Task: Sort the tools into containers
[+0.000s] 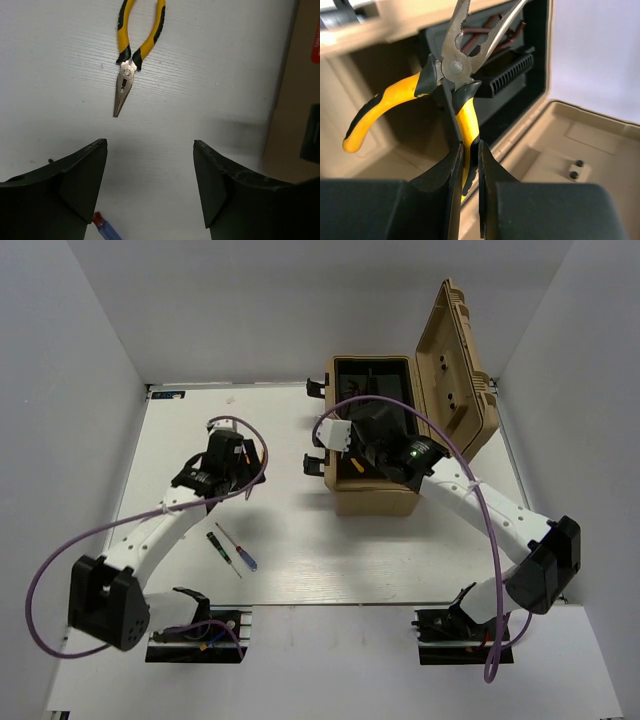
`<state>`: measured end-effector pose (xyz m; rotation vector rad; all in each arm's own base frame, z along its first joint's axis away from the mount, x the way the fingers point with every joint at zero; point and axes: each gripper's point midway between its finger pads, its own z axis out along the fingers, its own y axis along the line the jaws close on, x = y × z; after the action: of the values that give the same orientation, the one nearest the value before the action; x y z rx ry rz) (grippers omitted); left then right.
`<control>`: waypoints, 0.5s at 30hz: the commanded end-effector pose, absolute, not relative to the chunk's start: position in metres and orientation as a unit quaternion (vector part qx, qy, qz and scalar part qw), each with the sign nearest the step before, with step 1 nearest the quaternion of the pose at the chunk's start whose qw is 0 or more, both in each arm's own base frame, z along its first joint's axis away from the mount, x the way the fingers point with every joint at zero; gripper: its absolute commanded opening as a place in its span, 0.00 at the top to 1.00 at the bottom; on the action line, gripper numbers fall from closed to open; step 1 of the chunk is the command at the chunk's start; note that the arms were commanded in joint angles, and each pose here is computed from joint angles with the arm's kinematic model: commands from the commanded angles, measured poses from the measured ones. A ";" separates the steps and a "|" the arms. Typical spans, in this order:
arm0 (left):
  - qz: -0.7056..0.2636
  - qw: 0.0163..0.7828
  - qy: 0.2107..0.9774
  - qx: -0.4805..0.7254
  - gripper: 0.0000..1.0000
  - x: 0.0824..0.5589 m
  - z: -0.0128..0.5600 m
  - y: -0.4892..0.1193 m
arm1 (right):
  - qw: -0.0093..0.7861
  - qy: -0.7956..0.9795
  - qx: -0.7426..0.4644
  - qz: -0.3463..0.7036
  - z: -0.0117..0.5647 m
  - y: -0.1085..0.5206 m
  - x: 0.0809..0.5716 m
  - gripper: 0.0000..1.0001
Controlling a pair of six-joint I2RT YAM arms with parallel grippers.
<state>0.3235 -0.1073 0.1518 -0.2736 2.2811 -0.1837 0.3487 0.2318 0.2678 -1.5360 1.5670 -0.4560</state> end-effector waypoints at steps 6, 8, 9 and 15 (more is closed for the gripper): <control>-0.093 0.366 0.913 -0.156 0.20 0.373 0.129 -0.105 | 0.497 0.558 -0.611 -0.261 0.308 0.213 0.367 1.00; -0.092 0.358 0.913 -0.172 0.20 0.379 0.124 -0.098 | 0.491 0.560 -0.620 -0.247 0.304 0.212 0.361 1.00; -0.094 0.355 0.914 -0.174 0.20 0.385 0.120 -0.097 | 0.490 0.565 -0.619 -0.239 0.301 0.212 0.359 1.00; -0.102 0.338 0.918 -0.182 0.25 0.410 0.104 -0.093 | 0.471 0.581 -0.626 -0.219 0.276 0.205 0.348 1.00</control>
<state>0.3887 -0.0851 0.0873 -0.4876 2.4426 -0.1869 0.3503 0.2040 0.2580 -1.5977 1.4668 -0.5604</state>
